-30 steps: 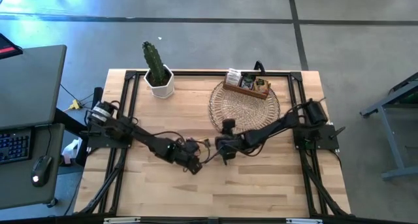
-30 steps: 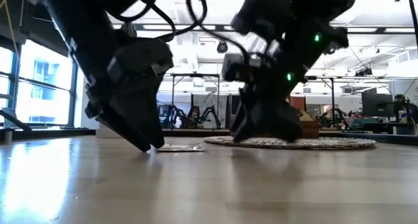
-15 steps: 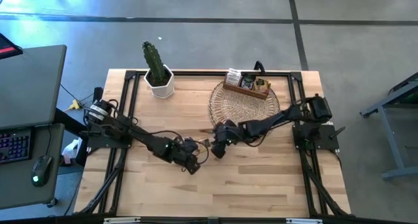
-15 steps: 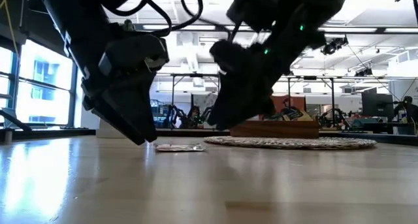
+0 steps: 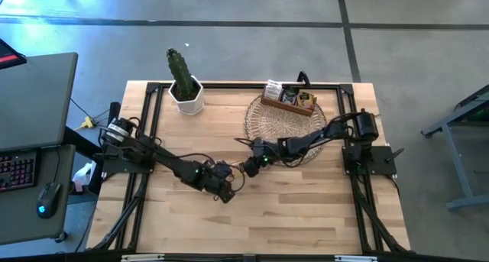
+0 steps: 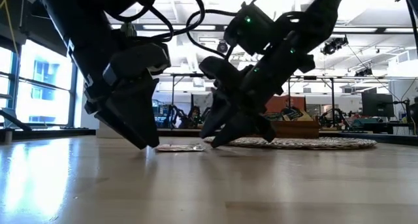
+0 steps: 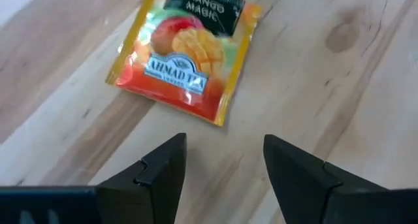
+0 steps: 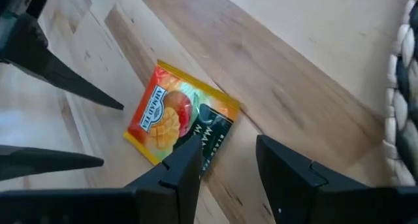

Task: Pick & Place Tea
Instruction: Put the yellow tea bag into the right section of the wooden organizer

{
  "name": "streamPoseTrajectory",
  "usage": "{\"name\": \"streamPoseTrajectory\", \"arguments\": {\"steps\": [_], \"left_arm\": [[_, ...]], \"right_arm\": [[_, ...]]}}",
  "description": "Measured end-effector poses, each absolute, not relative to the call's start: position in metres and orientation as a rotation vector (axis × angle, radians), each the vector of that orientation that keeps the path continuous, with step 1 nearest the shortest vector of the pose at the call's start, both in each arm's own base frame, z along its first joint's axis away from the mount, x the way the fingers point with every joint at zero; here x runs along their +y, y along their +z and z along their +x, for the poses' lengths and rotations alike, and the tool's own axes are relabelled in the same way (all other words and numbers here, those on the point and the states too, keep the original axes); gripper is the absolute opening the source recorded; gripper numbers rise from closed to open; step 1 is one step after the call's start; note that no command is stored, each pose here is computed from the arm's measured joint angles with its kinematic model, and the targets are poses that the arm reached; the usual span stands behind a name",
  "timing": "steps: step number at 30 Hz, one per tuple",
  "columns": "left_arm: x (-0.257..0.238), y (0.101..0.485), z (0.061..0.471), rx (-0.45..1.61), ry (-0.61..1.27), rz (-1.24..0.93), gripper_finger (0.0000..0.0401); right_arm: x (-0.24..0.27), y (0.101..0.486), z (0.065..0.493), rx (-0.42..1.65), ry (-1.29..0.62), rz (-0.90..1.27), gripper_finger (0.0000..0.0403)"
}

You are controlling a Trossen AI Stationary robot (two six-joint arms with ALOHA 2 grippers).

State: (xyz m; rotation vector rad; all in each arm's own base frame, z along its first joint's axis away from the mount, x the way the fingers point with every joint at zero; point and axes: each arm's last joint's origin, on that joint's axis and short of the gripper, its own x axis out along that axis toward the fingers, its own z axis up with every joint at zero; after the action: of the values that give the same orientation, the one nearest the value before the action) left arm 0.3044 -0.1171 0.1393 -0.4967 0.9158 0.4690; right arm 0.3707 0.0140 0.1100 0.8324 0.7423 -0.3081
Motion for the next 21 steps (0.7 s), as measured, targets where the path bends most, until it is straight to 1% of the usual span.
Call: {"name": "streamPoseTrajectory", "arguments": {"steps": [6, 12, 16, 21], "left_arm": [[-0.118, 0.141, 0.307, 0.893, 0.454, -0.511, 0.0202], [-0.114, 0.145, 0.317, 0.836, 0.381, -0.514, 0.0202], [-0.104, 0.145, 0.321, 0.862, 0.355, -0.526, 0.0202], [-0.107, 0.147, 0.320, 0.873, 0.350, -0.493, 0.0202]], "right_arm": [[0.015, 0.107, 0.373, 0.727, -0.313, 0.871, 0.0144], [0.014, 0.107, 0.375, 0.706, -0.309, 0.883, 0.0144], [0.014, 0.105, 0.372, 0.738, -0.334, 0.877, 0.0144], [0.015, 0.107, 0.374, 0.724, -0.287, 0.894, 0.0144]]}}
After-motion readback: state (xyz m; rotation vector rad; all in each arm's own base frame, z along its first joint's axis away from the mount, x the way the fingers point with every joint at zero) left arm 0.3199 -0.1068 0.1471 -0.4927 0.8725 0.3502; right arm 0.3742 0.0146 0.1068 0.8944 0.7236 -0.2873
